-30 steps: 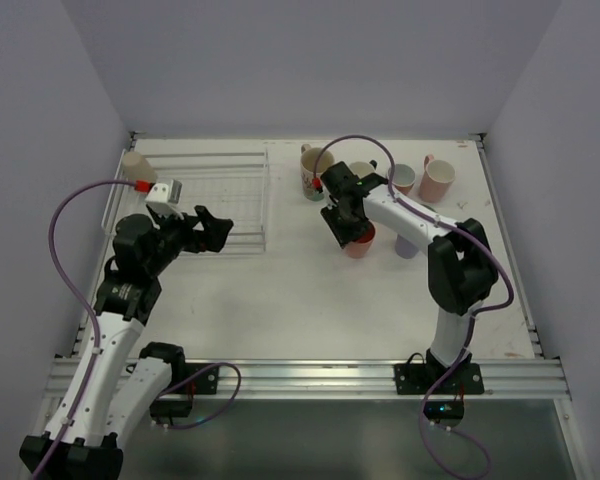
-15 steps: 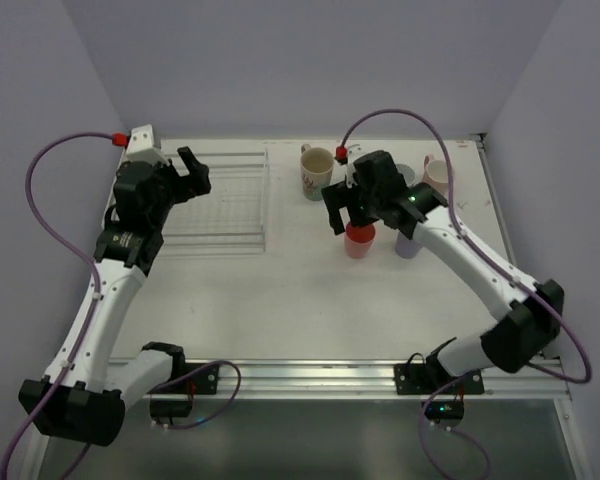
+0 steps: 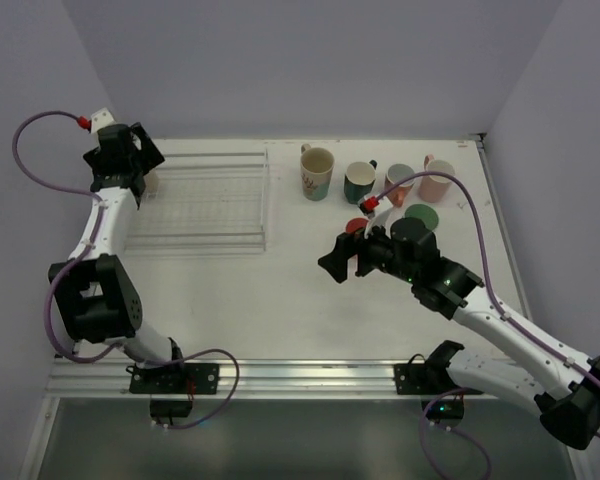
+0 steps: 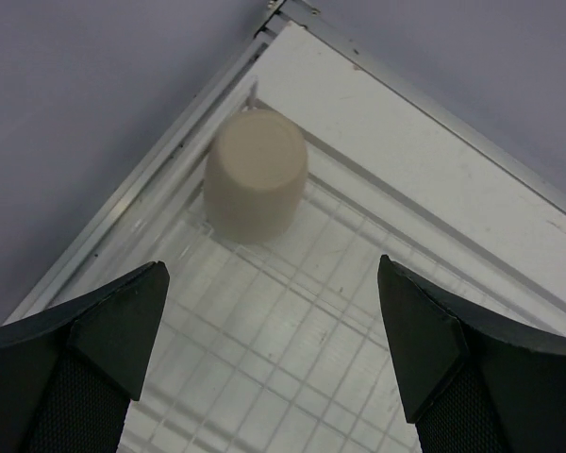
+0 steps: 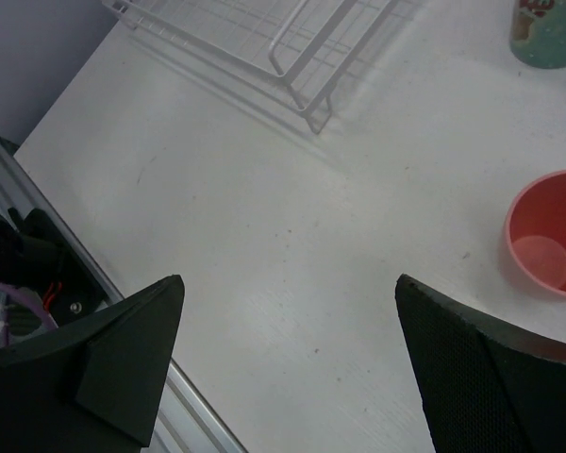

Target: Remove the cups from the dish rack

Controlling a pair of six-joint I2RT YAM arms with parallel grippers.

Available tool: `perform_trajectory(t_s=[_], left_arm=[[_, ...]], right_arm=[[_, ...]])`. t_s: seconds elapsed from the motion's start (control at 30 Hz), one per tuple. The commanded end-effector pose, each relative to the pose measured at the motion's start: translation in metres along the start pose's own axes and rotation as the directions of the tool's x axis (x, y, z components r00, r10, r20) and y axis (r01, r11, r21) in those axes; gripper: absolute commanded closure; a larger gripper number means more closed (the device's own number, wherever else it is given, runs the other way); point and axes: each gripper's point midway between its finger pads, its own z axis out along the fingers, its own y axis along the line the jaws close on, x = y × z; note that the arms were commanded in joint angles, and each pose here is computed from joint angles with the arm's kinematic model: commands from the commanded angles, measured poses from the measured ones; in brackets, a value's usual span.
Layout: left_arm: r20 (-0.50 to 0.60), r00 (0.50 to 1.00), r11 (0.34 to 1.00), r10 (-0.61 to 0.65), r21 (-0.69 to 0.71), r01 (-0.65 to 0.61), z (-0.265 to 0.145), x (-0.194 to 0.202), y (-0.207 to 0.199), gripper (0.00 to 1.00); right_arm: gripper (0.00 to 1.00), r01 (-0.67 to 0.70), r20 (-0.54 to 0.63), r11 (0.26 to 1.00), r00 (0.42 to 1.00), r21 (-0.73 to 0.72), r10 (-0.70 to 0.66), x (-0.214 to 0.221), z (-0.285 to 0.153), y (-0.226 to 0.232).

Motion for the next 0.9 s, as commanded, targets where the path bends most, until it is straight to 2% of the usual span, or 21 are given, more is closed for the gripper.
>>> perform_trajectory(t_s=[0.0, 0.33, 0.6, 0.7, 0.87], left_arm=[[0.093, 0.994, 0.998, -0.058, -0.007, 0.059, 0.019, -0.035, 0.007, 0.00], [0.043, 0.999, 0.998, -0.033, -0.044, 0.035, 0.081, -0.006, 0.009, 0.00], [0.063, 0.998, 0.997, 0.008, -0.073, -0.003, 0.105, -0.011, 0.013, 0.13], [0.054, 0.998, 0.996, 0.025, -0.086, -0.020, 0.109, -0.006, 0.016, 0.21], [0.024, 0.999, 0.991, 0.048, -0.129, -0.044, 0.116, 0.010, 0.029, 0.19]], right_arm=[[0.04, -0.007, 0.117, 0.994, 0.993, -0.106, 0.020, -0.026, -0.003, 0.023], [0.06, -0.023, 0.081, 0.986, 0.996, -0.166, 0.037, -0.014, 0.007, 0.031], [0.06, -0.035, 0.035, 0.982, 0.998, -0.185, 0.042, -0.009, 0.017, 0.035], [0.06, -0.038, 0.029, 0.984, 0.999, -0.176, 0.044, -0.009, 0.021, 0.033], [0.07, -0.037, 0.033, 0.987, 0.999, -0.159, 0.043, -0.011, 0.022, 0.031]])
